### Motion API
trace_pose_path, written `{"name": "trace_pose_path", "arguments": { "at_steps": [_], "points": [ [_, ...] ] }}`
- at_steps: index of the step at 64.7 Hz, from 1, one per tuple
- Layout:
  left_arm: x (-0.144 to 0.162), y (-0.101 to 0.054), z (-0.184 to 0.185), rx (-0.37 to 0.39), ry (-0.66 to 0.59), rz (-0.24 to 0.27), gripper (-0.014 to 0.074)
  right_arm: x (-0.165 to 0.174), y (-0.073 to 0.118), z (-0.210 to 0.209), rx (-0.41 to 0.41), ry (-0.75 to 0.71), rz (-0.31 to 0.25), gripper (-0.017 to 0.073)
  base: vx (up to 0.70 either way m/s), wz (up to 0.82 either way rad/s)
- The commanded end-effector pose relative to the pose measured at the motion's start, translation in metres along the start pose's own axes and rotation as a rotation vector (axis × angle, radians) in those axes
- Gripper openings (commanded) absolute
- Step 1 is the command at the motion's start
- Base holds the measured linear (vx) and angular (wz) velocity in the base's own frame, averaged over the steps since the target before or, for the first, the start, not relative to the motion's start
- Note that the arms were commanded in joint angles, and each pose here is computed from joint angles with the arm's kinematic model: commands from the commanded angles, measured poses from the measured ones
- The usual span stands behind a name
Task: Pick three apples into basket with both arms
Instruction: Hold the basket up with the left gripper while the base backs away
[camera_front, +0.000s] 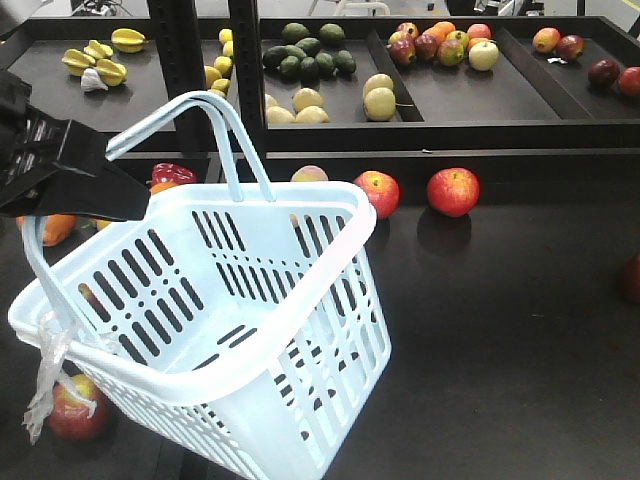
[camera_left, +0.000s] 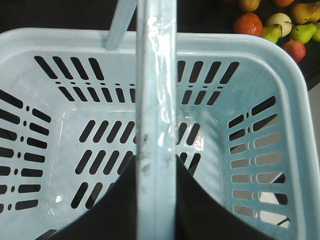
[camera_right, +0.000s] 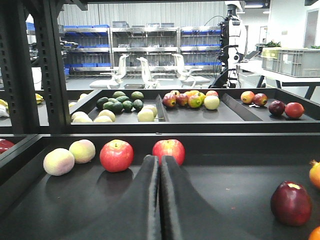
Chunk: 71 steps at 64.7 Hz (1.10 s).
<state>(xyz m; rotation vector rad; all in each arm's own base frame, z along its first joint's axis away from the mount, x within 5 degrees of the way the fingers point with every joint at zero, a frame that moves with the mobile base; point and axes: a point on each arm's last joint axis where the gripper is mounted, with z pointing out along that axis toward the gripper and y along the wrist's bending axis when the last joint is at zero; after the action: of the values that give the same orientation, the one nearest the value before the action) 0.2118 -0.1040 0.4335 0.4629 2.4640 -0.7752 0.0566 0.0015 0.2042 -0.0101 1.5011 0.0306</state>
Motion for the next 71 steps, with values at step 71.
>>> {"name": "trace_pose_path", "arguments": {
  "at_steps": [71],
  "points": [
    [-0.0021,-0.0136,-0.0135,0.06,-0.076,0.003,-0.0008,-0.0022,0.0001,-0.0007,0.001,-0.069,-0.008,-0.0005,-0.09,0.33]
  ]
}}
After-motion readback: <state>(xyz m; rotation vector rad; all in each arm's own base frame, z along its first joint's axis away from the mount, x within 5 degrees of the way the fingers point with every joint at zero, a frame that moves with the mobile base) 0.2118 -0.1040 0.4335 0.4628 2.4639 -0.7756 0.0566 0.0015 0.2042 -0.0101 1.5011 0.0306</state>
